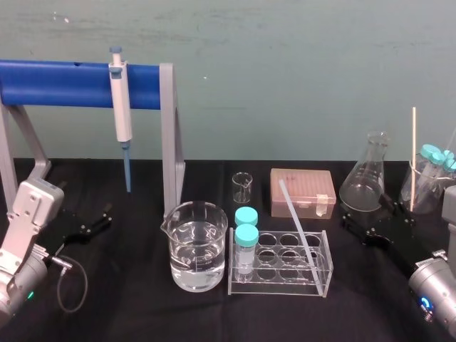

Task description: Pick up the stirring rod with one hand, then place it down.

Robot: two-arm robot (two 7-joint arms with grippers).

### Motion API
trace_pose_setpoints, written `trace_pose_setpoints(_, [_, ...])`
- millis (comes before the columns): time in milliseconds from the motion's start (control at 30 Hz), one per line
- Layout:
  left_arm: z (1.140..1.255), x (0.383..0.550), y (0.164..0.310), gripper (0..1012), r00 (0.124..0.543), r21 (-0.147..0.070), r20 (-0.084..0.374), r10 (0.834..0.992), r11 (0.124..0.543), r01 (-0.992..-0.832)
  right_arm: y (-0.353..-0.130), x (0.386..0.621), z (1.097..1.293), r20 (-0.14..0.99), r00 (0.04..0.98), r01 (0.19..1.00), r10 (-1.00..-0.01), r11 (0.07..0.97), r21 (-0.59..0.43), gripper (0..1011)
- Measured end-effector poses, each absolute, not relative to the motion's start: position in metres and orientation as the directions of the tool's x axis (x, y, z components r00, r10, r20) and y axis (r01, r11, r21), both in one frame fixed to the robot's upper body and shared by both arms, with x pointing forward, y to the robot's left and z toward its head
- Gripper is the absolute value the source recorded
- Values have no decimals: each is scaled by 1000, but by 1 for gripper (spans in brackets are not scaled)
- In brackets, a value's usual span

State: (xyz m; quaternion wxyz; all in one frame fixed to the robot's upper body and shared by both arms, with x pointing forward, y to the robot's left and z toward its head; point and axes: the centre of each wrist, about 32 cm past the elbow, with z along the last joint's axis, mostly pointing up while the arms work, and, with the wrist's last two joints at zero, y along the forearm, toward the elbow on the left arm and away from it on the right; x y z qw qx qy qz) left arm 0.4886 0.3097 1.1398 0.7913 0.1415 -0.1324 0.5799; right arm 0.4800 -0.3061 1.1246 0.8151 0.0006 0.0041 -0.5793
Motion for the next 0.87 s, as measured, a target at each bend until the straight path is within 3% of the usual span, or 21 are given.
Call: trace_pose_setpoints(867, [1140,489,310,1000,292,70,374,880,287,-955,-306,480,1125,-7,328,945,-945,328,-2,1003])
